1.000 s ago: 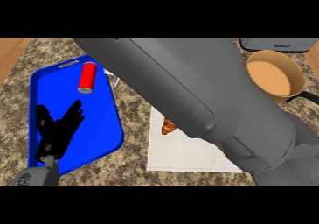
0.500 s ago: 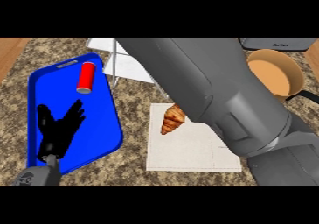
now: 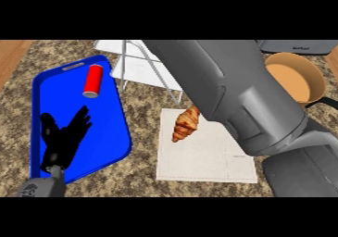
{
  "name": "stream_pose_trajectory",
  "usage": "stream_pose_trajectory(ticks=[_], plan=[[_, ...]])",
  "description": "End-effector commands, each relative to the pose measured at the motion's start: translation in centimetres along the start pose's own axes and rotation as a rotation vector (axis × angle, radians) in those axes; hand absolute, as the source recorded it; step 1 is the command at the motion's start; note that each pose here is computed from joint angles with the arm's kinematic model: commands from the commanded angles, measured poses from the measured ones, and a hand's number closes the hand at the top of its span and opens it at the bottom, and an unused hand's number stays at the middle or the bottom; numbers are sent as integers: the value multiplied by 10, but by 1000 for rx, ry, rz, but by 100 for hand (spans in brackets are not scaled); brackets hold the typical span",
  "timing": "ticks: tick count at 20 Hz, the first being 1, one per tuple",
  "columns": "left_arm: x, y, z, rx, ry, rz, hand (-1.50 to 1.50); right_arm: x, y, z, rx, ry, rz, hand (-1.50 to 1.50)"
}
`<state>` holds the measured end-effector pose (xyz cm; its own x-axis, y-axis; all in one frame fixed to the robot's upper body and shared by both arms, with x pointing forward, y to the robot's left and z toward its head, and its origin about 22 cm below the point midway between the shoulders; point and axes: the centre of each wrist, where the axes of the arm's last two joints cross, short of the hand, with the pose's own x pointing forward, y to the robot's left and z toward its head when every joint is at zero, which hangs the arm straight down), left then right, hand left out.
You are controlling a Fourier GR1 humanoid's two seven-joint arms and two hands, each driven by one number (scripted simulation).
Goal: Pick the bell pepper from the placemat and place it in the tiered shelf
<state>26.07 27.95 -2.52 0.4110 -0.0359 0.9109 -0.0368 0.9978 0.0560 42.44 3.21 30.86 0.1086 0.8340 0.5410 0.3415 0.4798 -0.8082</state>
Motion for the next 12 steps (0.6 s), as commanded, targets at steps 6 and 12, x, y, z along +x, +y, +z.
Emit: stream_pose_trajectory(ticks=[6,12], plan=[[-12,13,3,-4,11,16,0,-1,-4,-7,5,-60,-30,150],[6,13,1,-12,21,3,0,1,4,-3,30,-21,35,150]])
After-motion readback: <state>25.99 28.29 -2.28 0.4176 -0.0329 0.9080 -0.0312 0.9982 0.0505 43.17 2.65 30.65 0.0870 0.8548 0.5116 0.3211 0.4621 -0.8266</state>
